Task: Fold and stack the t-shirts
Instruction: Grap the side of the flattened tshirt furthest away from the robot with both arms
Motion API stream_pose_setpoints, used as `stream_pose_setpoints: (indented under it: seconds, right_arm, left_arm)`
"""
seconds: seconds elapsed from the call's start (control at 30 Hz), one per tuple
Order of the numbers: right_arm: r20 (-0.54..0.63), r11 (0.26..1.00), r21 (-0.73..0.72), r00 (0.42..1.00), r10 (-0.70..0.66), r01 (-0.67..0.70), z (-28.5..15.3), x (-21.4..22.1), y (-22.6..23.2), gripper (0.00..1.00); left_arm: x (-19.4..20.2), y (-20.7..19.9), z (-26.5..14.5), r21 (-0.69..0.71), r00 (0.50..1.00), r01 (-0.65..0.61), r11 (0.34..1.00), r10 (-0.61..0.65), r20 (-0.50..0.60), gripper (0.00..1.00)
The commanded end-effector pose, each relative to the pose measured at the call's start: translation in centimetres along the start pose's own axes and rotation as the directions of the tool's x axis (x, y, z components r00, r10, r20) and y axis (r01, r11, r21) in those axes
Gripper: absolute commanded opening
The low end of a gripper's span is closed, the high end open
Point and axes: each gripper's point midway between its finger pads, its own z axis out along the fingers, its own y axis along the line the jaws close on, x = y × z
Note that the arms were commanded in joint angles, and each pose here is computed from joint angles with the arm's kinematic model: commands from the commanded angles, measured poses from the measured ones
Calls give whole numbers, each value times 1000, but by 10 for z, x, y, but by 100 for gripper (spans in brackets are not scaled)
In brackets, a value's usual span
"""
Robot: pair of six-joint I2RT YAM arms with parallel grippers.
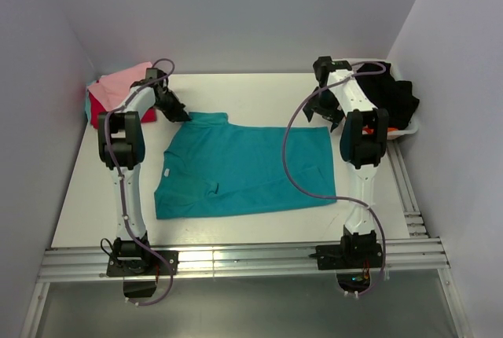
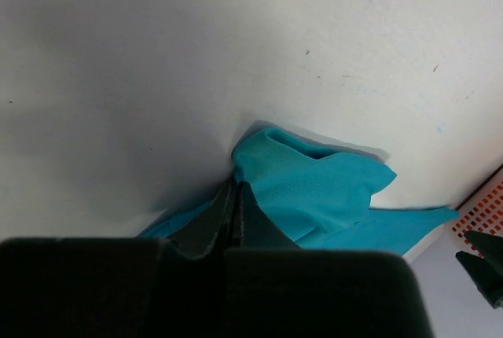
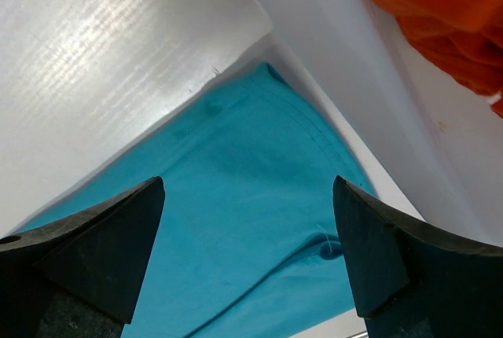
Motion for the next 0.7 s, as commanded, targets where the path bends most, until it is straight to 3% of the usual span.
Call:
stream_pose_setpoints:
  seconds: [0.0,0.2,0.67]
  right_arm:
    - [37,999,32,999,16,-17,6,-16,-2,94]
    - [50,999,23,998,36,-38,17,-33,16,91]
    - [9,992,100,998,70,-71,49,-16,-3,77]
  left_arm:
    - [1,37,-5,-128,999,-33,991,34,6,0]
    - [2,35,-6,-114,999,-50,992,49,-15,0]
    - [-9,44,-8,-95,999,-36,995,34,-24,0]
